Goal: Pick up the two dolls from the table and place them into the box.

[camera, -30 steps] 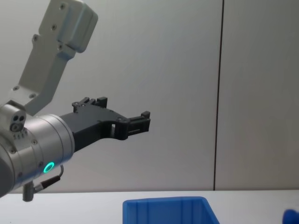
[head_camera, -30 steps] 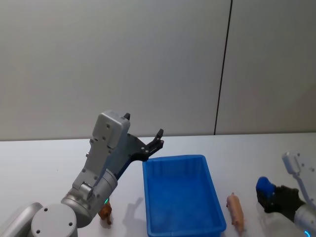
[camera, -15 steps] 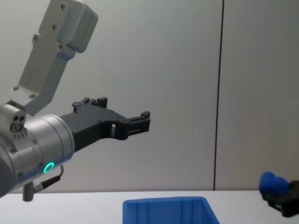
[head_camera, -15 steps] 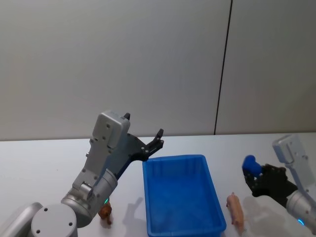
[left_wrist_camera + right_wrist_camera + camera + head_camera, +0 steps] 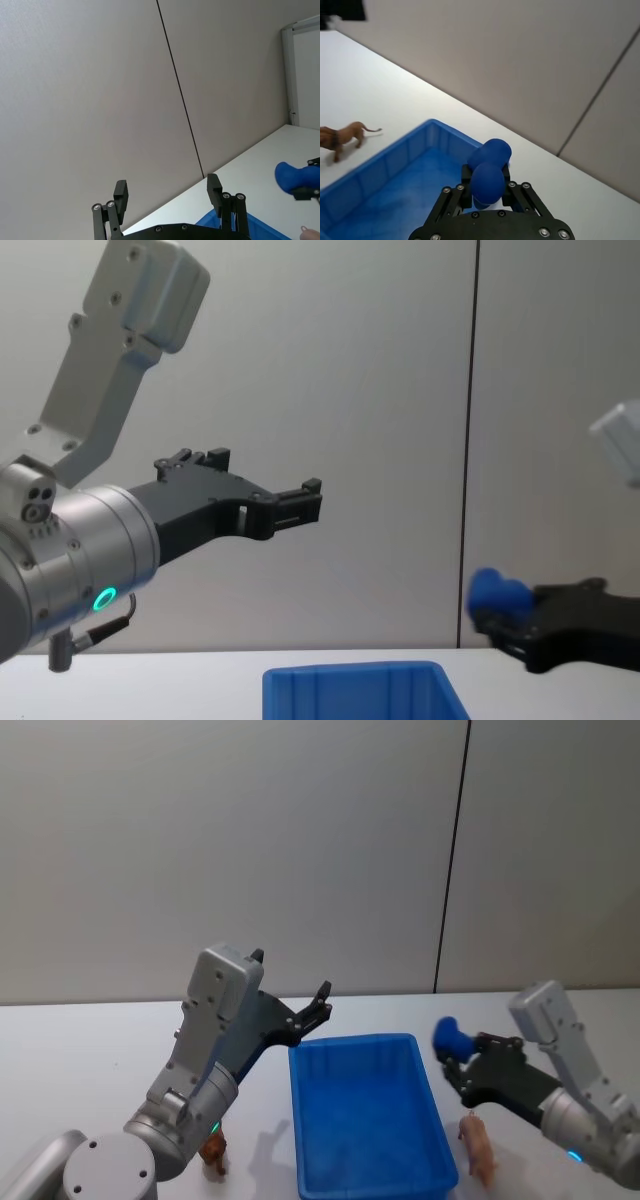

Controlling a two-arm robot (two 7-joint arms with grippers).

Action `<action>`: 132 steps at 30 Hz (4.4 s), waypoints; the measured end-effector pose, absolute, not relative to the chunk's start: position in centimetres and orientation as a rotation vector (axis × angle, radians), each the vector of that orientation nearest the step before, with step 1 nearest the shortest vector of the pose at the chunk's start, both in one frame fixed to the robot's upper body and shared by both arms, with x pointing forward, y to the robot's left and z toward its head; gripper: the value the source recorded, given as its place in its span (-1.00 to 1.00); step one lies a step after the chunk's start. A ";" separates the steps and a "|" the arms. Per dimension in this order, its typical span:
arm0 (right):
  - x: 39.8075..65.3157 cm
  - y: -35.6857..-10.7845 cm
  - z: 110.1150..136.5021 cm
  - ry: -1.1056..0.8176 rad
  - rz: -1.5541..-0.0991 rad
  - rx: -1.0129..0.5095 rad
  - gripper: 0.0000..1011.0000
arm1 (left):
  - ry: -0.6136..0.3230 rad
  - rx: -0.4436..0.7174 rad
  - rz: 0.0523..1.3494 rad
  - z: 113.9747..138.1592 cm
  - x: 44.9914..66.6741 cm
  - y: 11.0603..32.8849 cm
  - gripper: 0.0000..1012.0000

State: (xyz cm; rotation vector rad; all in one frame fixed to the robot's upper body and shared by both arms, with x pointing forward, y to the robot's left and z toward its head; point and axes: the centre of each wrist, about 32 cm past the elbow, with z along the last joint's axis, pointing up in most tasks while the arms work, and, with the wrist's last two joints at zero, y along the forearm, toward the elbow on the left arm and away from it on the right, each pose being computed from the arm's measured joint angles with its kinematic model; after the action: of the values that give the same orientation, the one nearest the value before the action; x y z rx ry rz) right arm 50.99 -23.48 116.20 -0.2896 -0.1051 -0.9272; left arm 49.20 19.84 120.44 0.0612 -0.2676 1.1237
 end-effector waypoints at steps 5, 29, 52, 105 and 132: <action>51.5 -22.7 116.4 -0.123 -0.859 -0.267 -0.19 | -0.268 0.061 1.124 120.4 49.2 19.8 0.98; 53.9 -20.2 115.9 -0.132 -0.656 -0.188 0.98 | -0.268 0.061 1.124 120.4 49.2 19.8 0.98; 50.9 -24.0 114.8 -0.071 -0.930 -0.156 0.98 | -0.268 0.061 1.124 120.4 49.2 19.8 0.98; 46.7 -27.4 114.3 -0.044 -1.219 -0.098 0.98 | 0.032 0.216 1.268 119.4 47.9 22.4 0.98; 46.7 -27.5 114.3 -0.043 -1.223 -0.098 0.98 | 0.251 0.326 1.350 115.9 46.8 23.6 0.98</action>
State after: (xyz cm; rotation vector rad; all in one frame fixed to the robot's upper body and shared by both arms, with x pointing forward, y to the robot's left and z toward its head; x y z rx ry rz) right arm 46.66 -27.47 114.31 -0.0978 -0.0434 -1.2227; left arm 46.84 23.62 115.86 0.3262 0.2514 1.3499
